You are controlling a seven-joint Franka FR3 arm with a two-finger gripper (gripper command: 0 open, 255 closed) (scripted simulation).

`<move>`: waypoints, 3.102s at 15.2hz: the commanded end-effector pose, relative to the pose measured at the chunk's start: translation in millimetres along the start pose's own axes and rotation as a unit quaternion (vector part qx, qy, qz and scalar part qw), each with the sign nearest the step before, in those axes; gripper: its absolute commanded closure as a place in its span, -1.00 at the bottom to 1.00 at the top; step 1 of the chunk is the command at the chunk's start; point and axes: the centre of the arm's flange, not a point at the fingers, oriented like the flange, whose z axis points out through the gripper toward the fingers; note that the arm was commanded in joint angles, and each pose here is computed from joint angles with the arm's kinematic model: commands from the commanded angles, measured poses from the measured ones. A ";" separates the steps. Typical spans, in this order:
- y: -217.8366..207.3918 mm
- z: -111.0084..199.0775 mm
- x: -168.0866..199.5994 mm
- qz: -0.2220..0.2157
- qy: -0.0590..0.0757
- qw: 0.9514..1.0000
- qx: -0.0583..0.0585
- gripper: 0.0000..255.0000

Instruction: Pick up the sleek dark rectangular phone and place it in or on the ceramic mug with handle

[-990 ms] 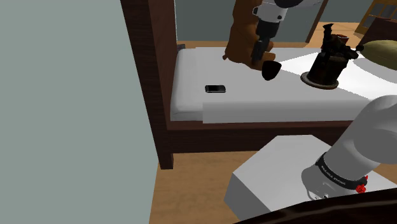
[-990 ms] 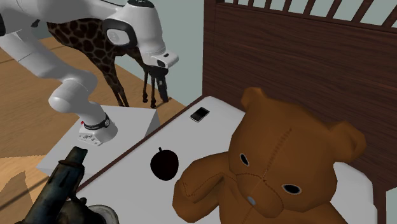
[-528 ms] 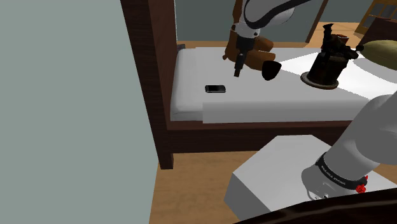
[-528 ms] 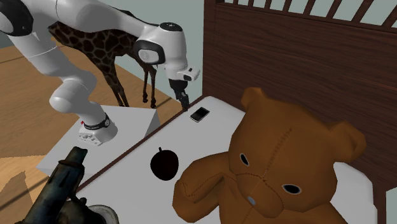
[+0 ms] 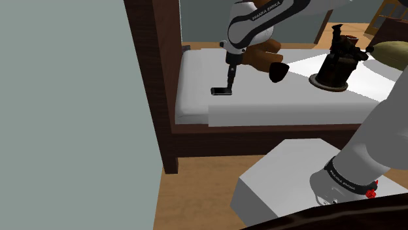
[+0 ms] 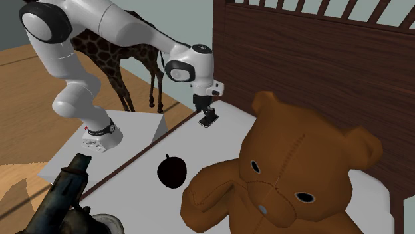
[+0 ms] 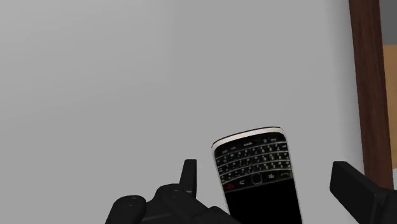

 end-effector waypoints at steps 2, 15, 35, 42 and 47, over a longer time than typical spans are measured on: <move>-0.3 16.7 3.4 -0.005 0.000 1.000 0.000 -1.00; -0.3 40.8 3.4 -0.005 0.000 1.000 0.000 1.00; -1.0 -17.3 4.1 -0.005 0.000 1.000 0.000 1.00; -1.5 -54.2 4.5 -0.005 0.000 1.000 0.000 1.00; -1.8 -80.6 4.7 -0.005 0.000 1.000 0.000 1.00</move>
